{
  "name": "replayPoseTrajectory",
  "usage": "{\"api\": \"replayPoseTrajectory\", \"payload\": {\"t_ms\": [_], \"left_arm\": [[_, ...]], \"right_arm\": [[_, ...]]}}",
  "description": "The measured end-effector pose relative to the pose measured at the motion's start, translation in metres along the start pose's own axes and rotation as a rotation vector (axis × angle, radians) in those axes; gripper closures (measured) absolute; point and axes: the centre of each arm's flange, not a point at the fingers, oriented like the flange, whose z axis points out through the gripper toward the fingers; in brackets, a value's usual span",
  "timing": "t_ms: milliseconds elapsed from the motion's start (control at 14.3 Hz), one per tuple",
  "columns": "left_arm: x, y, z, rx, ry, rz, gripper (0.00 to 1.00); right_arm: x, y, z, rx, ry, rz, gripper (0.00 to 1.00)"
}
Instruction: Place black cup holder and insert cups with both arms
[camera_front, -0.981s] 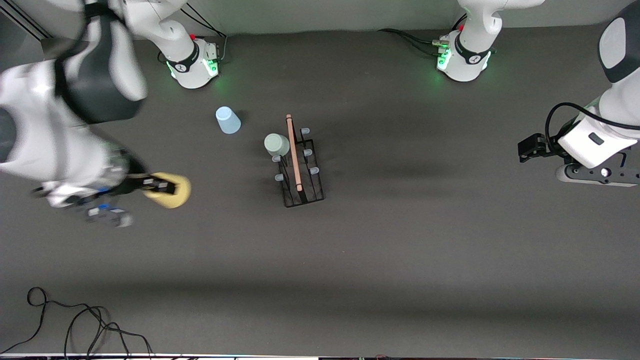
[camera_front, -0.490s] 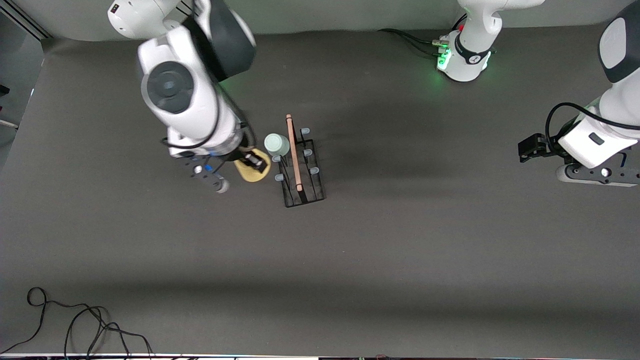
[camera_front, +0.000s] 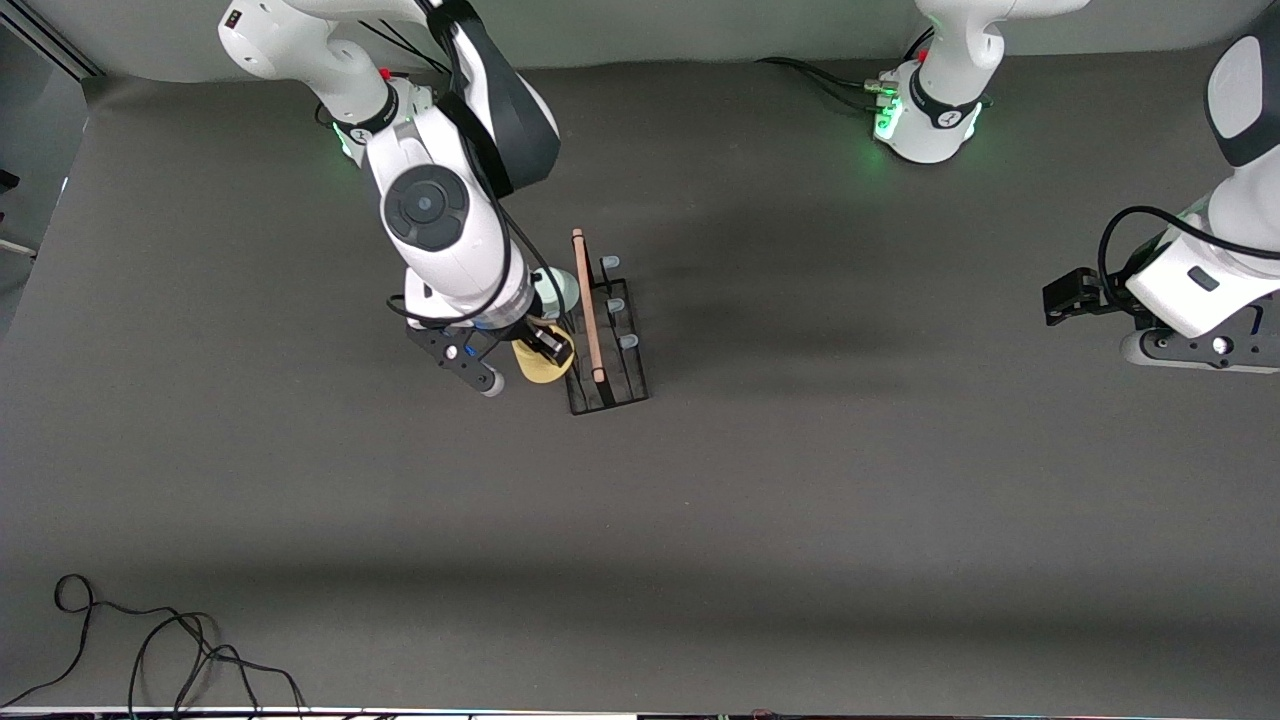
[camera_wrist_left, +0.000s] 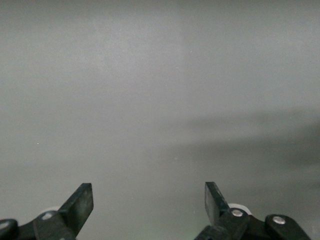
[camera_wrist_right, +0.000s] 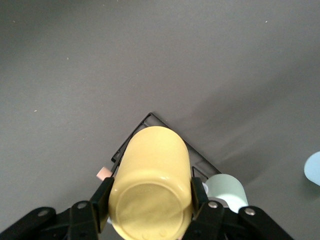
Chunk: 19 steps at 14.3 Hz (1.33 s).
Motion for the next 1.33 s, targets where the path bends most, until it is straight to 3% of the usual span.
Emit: {"api": "replayPoseTrajectory", "payload": {"t_ms": [561, 841, 1121, 1331], "left_arm": [[0.0, 0.0, 0.0, 0.0, -0.003, 0.0, 0.0], [-0.001, 0.0, 0.0, 0.0, -0.005, 0.0, 0.0], [-0.001, 0.0, 0.0, 0.0, -0.005, 0.0, 0.0], [-0.001, 0.0, 0.0, 0.0, -0.005, 0.0, 0.0]], "right_arm": [[-0.009, 0.003, 0.075, 0.023, 0.053, 0.001, 0.33], [-0.008, 0.008, 0.1, 0.027, 0.051, 0.022, 0.33], [-0.005, 0.005, 0.089, 0.042, 0.05, 0.029, 0.01], [-0.006, -0.005, 0.031, 0.001, 0.002, 0.02, 0.0]]}}
